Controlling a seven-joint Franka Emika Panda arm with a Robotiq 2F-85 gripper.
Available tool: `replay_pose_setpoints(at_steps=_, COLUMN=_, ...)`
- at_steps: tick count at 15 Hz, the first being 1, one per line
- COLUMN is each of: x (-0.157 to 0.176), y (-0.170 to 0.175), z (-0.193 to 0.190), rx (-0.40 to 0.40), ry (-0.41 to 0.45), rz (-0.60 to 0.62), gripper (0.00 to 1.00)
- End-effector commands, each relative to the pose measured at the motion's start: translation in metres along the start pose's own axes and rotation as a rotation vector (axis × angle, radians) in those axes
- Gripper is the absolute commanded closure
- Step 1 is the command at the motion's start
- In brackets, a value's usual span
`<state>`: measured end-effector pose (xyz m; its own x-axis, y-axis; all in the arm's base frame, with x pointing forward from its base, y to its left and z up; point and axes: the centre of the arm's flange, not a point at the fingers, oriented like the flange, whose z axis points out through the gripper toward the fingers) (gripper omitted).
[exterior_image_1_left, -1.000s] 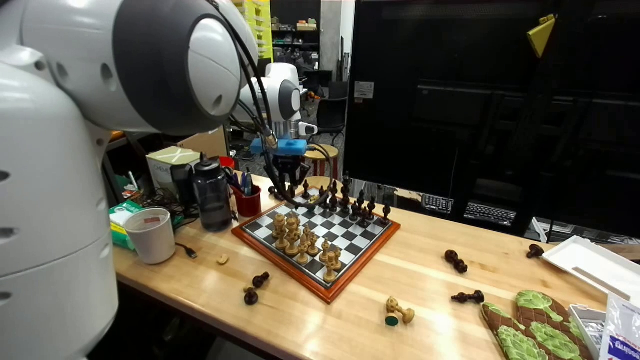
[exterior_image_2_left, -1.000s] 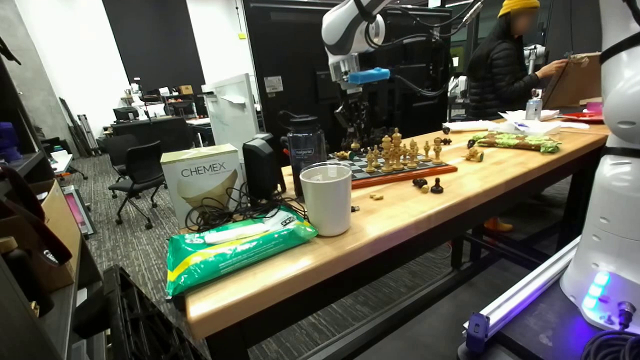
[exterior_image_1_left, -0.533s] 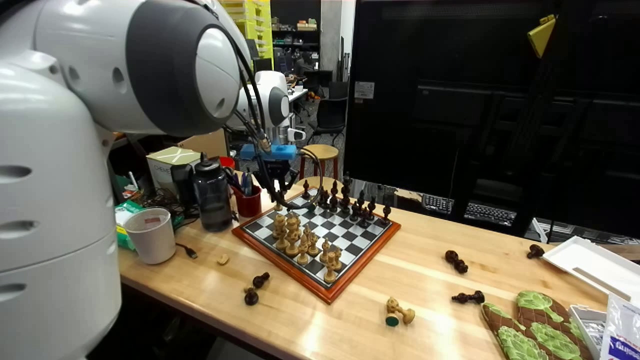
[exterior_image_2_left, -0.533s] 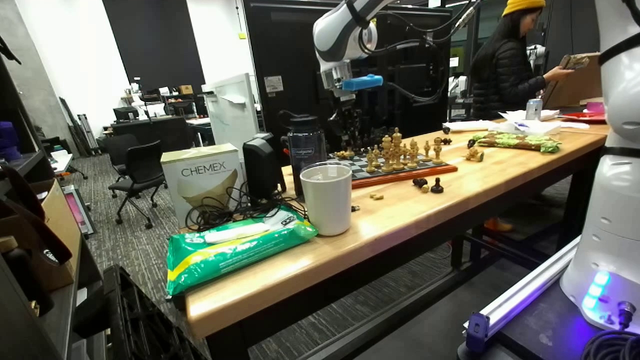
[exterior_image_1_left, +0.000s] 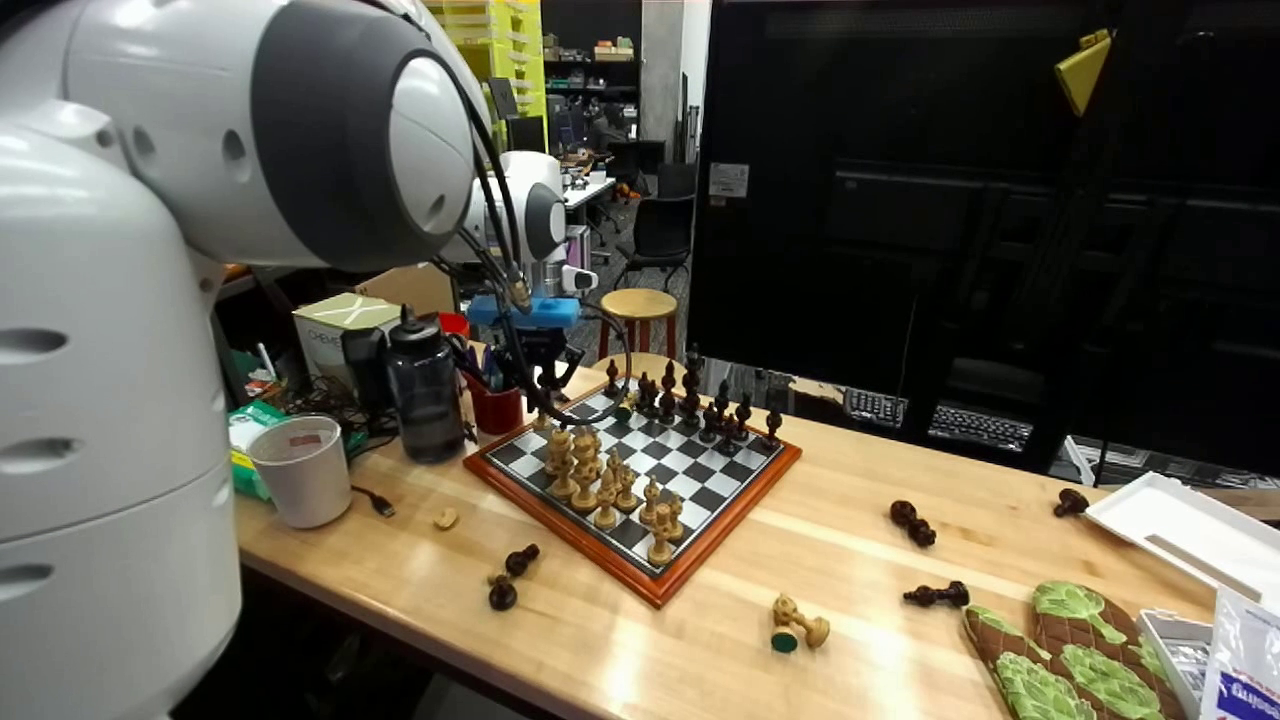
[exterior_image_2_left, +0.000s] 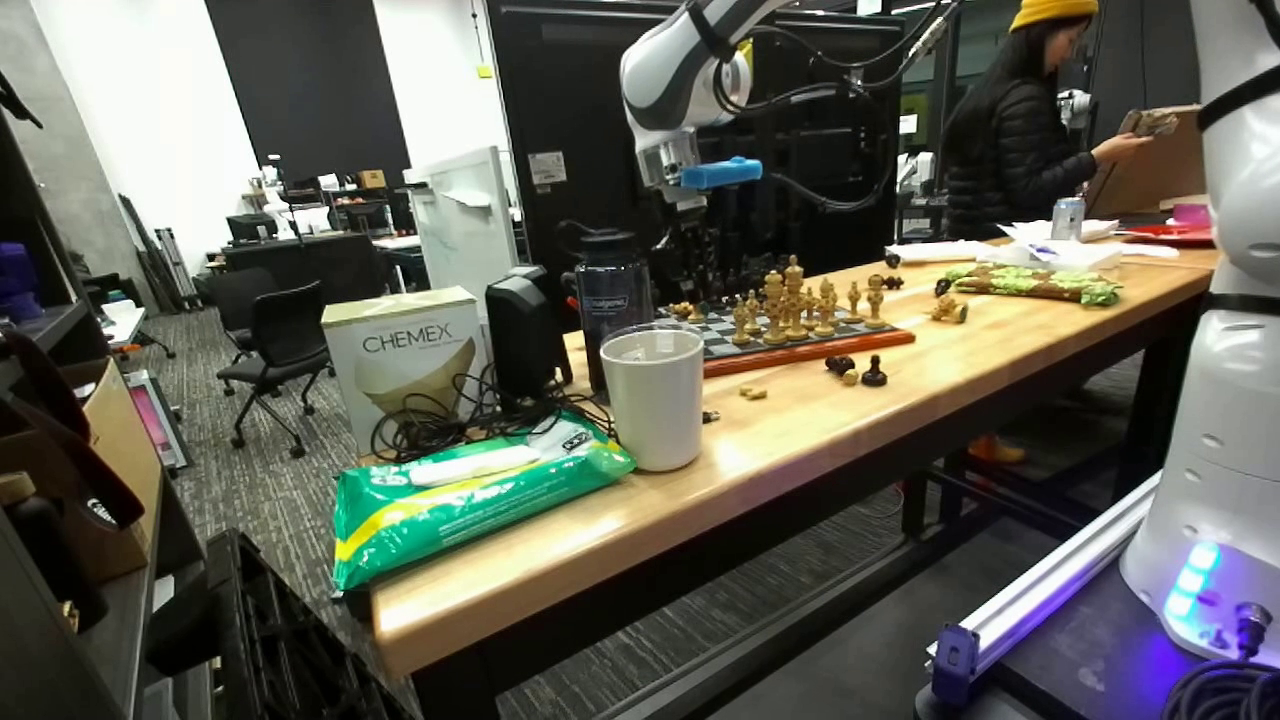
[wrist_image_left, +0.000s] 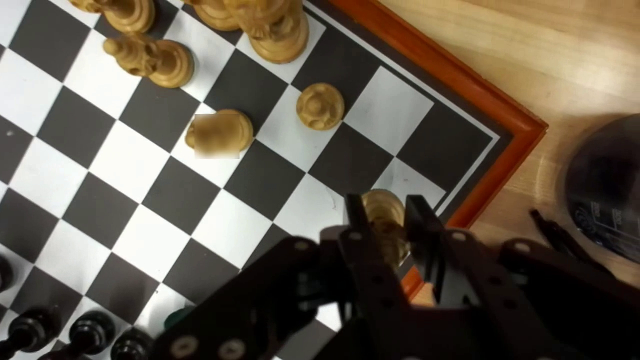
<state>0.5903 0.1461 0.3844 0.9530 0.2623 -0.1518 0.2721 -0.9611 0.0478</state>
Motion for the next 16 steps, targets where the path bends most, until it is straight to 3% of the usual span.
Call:
replay_pose_setpoints(at_steps=1, x=-0.006, y=-0.008, z=0.004, rx=0.031, ry=0.0, rz=-0.023, gripper=0.94)
replay_pose_setpoints(at_steps=16, x=0.0, y=-0.017, z=0.023, rx=0.05, ry=0.001, rz=-0.066, gripper=0.94)
